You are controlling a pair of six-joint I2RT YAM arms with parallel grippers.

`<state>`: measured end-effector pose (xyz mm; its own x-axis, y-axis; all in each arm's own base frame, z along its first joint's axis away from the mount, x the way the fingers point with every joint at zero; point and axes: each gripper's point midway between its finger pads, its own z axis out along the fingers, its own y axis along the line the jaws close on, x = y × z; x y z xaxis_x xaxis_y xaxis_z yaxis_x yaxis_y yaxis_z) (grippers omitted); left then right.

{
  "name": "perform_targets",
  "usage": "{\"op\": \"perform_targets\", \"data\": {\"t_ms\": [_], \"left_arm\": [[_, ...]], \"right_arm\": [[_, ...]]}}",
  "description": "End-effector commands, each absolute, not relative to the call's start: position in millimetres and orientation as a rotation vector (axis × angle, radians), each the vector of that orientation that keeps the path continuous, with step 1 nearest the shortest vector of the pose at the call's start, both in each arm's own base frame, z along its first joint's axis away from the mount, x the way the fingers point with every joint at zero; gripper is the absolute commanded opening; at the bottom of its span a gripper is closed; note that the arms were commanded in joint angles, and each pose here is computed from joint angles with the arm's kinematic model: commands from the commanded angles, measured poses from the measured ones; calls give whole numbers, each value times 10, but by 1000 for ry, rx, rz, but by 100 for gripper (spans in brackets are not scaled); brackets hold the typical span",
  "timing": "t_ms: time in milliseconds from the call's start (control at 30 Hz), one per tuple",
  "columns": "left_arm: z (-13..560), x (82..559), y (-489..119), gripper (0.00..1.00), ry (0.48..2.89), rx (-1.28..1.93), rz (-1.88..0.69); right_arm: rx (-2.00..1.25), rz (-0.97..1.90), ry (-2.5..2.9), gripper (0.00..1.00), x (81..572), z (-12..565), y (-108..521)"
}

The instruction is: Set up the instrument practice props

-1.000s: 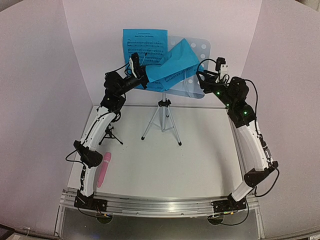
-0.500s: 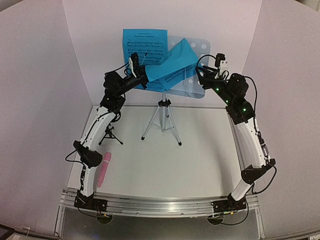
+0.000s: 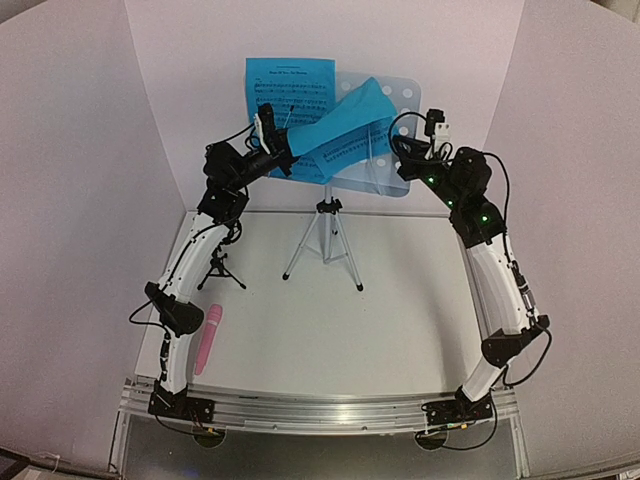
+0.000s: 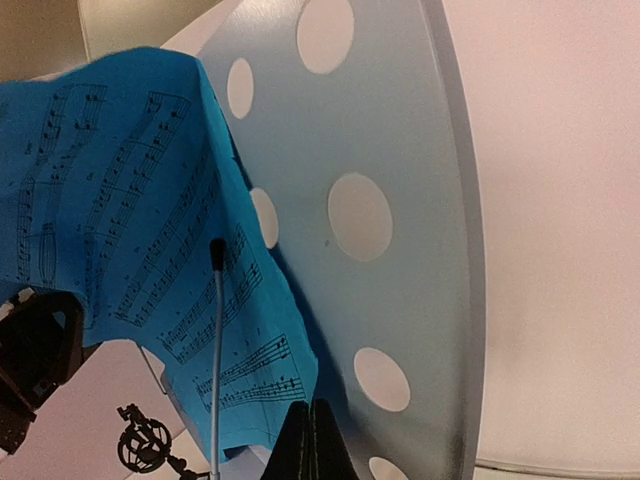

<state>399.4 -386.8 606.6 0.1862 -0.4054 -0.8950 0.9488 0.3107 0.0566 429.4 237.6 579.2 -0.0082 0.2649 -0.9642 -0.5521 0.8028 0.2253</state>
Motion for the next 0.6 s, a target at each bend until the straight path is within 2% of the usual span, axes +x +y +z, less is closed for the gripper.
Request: {"op": "perform_targets", "data": {"t_ms": [0,300,567], "left_arm": [[6434,3700,-3659,1,820,735,-1066],[6524,3651,-3607,22,774,727,-1039],[6648,3762,-3483,24,736,643,-929]], "right_arm": [[-216,626,1439,0,4208,5811,2248],[-188,588,1489,0,4089,5611,2109],[-145,569,1509,0,4008,5474,1990]]}}
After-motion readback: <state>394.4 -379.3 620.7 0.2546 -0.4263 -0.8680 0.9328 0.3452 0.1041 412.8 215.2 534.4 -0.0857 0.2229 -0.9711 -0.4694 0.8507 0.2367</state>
